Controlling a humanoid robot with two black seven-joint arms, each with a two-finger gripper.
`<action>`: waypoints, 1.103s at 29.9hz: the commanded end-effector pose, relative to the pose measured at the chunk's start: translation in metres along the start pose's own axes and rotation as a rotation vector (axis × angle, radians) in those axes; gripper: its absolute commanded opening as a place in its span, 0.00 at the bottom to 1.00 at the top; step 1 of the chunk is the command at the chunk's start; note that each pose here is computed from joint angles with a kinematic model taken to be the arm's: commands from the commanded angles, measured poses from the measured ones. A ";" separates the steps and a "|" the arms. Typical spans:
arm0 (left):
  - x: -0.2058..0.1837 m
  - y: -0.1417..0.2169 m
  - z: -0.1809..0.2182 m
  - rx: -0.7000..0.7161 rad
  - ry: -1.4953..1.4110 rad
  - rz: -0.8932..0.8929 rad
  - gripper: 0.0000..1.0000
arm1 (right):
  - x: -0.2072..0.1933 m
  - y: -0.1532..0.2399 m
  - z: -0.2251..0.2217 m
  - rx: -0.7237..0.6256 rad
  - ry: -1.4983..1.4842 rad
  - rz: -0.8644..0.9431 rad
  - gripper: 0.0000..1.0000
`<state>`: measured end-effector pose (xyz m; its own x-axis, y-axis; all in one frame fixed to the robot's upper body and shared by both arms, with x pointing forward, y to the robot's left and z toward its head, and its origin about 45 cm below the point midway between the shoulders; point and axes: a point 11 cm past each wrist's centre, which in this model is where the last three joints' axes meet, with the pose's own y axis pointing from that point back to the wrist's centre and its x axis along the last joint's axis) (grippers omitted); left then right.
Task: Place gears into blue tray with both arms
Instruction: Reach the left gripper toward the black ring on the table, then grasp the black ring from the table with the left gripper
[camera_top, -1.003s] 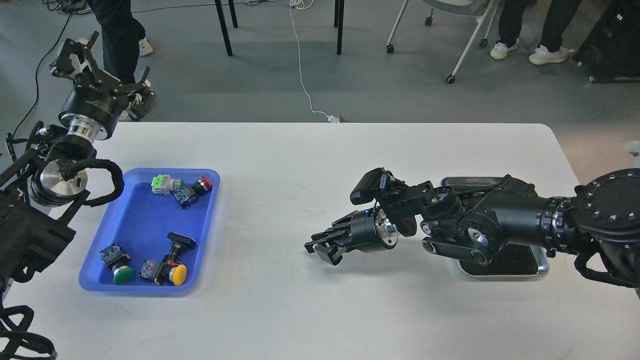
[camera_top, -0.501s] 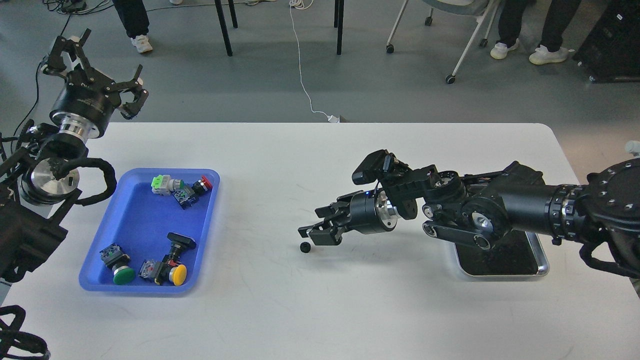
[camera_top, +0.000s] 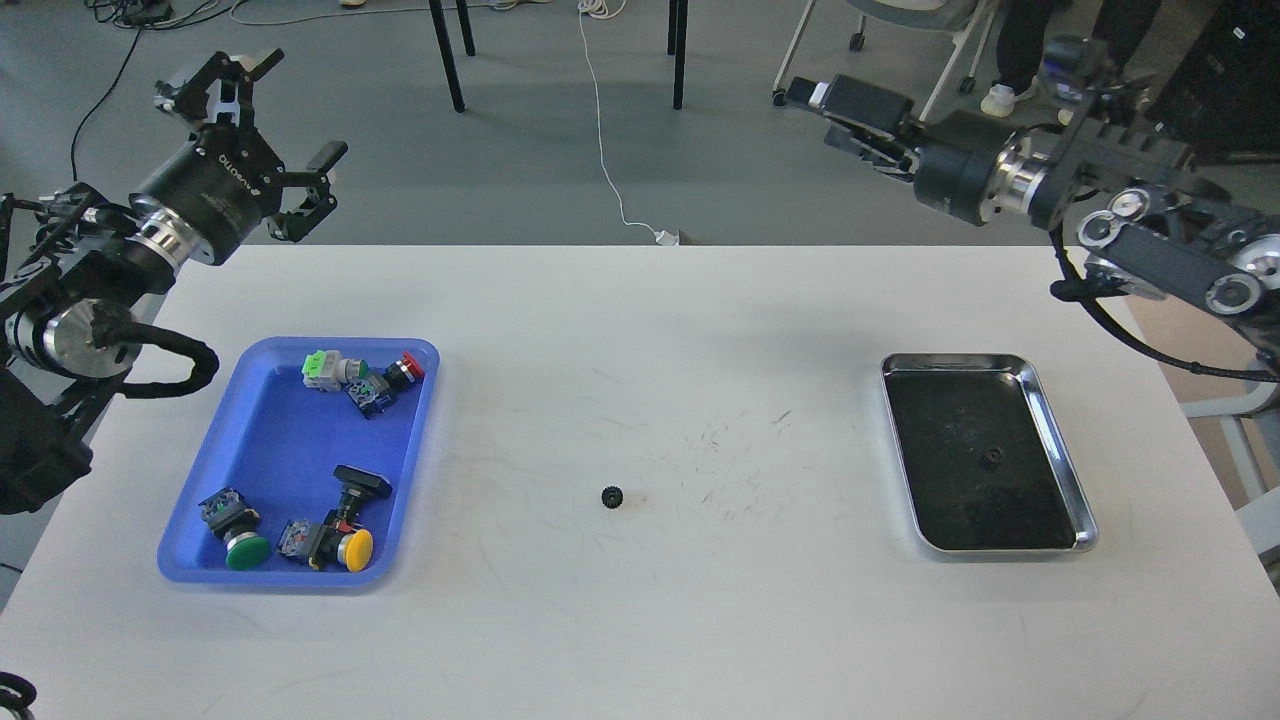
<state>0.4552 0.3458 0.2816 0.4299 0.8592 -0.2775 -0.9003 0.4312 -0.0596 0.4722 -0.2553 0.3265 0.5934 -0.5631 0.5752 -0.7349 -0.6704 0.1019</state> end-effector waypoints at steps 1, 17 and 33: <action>-0.054 -0.012 -0.002 0.049 -0.146 -0.185 0.97 | 0.033 0.029 0.007 0.036 -0.214 0.146 0.98; -0.221 0.012 -0.081 0.167 -1.230 -0.880 0.95 | 0.057 0.141 0.083 0.203 -0.928 0.560 0.98; -0.209 0.049 -0.193 0.280 -1.808 -1.172 0.79 | -0.011 0.161 0.091 0.215 -1.153 0.516 0.98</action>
<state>0.3094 0.1381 0.1612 0.3580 -0.5552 0.7508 -0.3010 0.6925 0.6556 0.3819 -0.3961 0.2712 0.3147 -0.8175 -0.4823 -0.9480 -0.2959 -0.1169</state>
